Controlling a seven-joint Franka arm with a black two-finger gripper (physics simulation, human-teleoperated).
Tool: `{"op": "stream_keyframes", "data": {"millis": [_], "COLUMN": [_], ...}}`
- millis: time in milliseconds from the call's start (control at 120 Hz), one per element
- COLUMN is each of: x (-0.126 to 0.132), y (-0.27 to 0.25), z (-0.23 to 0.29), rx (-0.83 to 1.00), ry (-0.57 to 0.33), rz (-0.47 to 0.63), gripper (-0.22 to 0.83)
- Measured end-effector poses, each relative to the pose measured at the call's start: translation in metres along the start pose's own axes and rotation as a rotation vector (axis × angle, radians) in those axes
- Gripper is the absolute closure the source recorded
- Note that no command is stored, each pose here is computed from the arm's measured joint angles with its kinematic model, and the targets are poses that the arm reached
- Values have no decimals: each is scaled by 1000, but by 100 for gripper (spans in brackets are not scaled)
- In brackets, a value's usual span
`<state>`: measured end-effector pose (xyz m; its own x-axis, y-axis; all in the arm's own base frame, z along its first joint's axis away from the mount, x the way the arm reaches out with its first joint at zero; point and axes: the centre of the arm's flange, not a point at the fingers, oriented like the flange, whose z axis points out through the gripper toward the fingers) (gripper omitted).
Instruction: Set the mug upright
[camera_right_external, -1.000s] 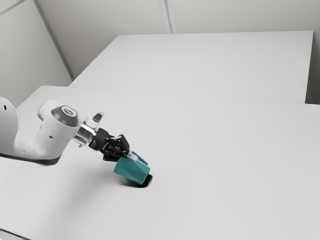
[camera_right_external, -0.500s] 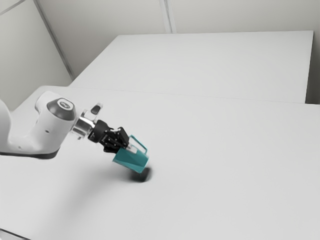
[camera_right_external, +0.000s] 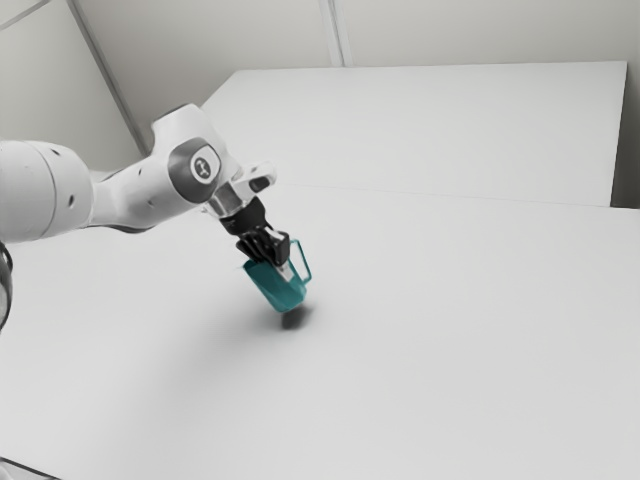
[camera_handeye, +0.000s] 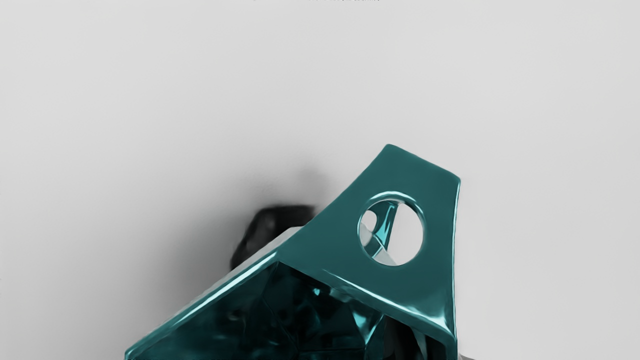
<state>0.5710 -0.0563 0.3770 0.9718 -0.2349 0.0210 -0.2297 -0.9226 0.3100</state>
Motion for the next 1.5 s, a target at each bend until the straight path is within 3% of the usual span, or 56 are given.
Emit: {"op": "stream_keyframes", "data": {"millis": [233,567,767,917,1083,1308,1500], "x": [25,35,38,45,44,30,20], "y": [11,18,21,27,37,51,69], "z": [36,53,51,33,-3,-74,-176], "rx": [230,350,359,360,344,302,345], "ry": [-112,-101,-85,-48,11,90,158], "rz": [91,90,73,67,62,52,76], "gripper": [79,79,36,18,8,3,1]}}
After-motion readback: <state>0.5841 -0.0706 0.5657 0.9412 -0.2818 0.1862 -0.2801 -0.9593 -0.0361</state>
